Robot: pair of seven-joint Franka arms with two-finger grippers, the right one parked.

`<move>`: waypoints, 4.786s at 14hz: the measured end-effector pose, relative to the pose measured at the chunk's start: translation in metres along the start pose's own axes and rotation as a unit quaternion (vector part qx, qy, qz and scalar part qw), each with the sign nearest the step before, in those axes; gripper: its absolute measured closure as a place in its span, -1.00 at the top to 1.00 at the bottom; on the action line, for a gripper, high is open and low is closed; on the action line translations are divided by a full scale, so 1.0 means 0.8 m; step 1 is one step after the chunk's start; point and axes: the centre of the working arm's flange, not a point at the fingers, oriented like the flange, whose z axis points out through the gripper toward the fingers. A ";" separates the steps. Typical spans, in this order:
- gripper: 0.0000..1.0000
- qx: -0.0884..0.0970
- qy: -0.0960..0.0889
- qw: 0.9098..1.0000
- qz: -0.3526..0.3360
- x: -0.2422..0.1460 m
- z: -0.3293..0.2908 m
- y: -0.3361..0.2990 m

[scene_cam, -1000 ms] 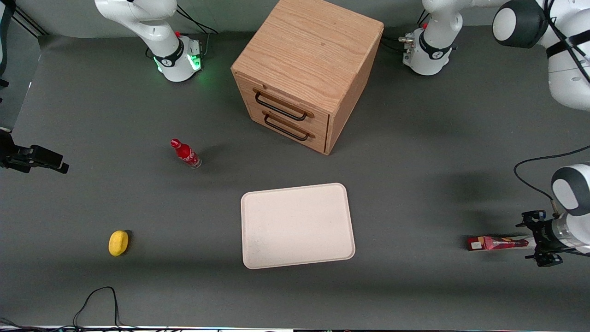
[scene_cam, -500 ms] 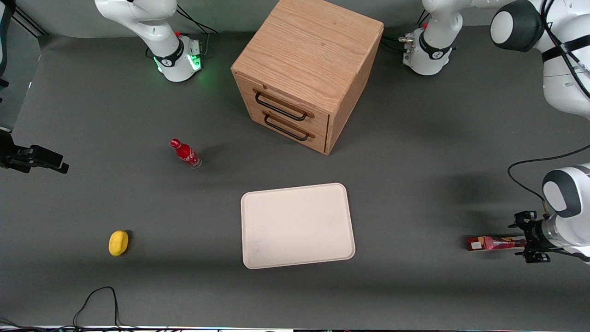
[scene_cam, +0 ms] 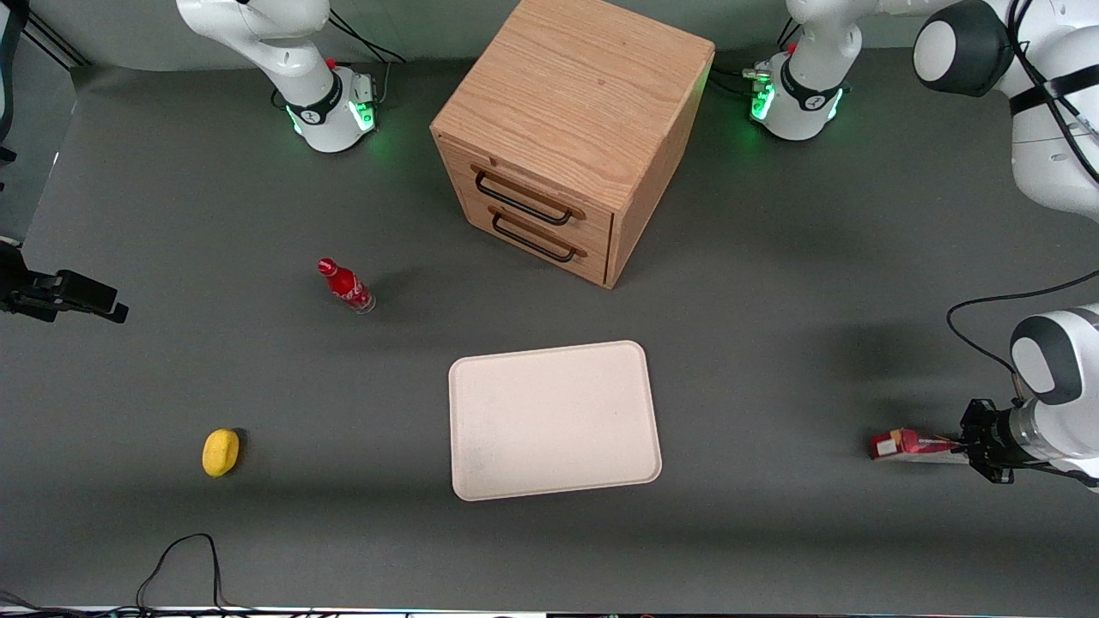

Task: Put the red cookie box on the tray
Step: 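Lift the cookie box upright with the left gripper, then carry the upright cookie box over the cream tray, then lower the cookie box onto the tray and open the left gripper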

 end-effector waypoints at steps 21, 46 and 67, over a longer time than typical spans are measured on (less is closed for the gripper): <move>-0.96 -0.001 -0.017 0.987 0.162 -0.091 -0.439 -0.062; -0.96 0.003 -0.057 0.741 0.669 -0.699 -0.282 -0.128; -0.96 0.004 -0.014 0.773 0.634 -0.692 -0.017 -0.086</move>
